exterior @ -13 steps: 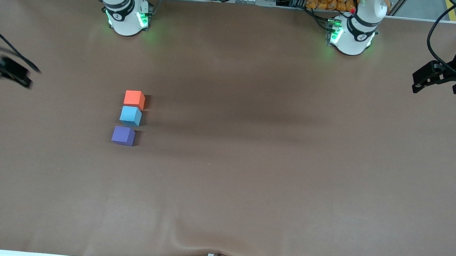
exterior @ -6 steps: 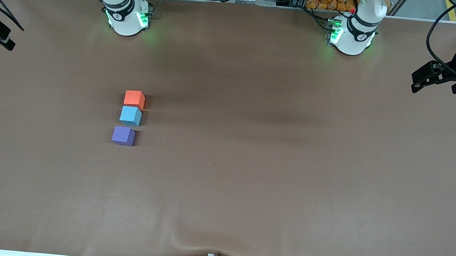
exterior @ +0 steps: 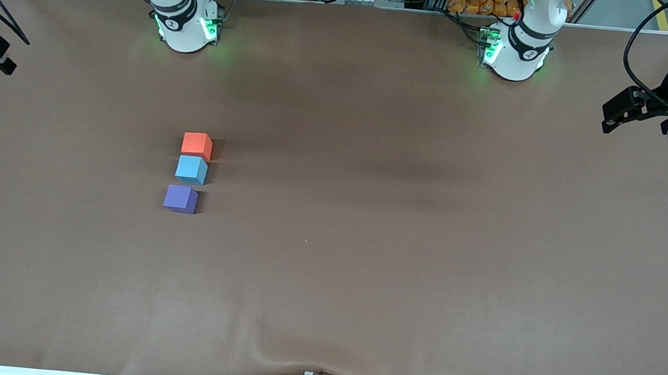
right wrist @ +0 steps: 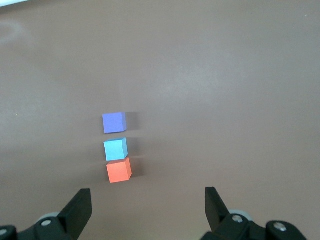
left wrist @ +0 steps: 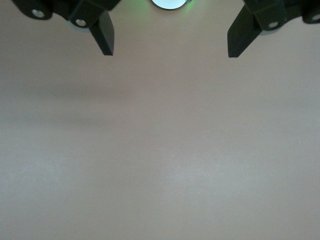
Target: Place blue block between orange and purple blocks
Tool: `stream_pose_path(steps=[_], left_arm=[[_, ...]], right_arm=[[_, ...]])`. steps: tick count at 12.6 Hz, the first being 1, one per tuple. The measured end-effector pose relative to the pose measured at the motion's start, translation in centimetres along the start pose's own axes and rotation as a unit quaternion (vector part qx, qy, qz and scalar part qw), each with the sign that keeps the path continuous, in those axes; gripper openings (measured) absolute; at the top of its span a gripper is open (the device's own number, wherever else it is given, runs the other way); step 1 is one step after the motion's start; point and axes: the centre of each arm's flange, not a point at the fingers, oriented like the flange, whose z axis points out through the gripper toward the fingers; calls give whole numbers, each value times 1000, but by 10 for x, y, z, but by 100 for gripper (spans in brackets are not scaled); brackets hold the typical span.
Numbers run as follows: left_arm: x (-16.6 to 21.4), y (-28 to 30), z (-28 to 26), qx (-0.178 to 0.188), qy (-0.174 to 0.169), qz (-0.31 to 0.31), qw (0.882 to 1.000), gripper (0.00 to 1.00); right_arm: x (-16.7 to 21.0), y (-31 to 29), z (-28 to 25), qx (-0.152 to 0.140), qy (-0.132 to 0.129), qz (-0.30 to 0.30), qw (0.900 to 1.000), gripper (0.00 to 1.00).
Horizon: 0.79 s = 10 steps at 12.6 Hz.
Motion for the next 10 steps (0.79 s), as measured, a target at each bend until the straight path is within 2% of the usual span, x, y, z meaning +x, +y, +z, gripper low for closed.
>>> stream_pose_path(steps=[5,10], left_arm=[[-7,0,-6,1,6,2,1000,100],[2,-5,-4,-2,5,0,1000,100]], right_arm=[[4,-11,3,-3,-2,-10,1000,100],[5,-12,2,-4,-2,-11,1000,100]])
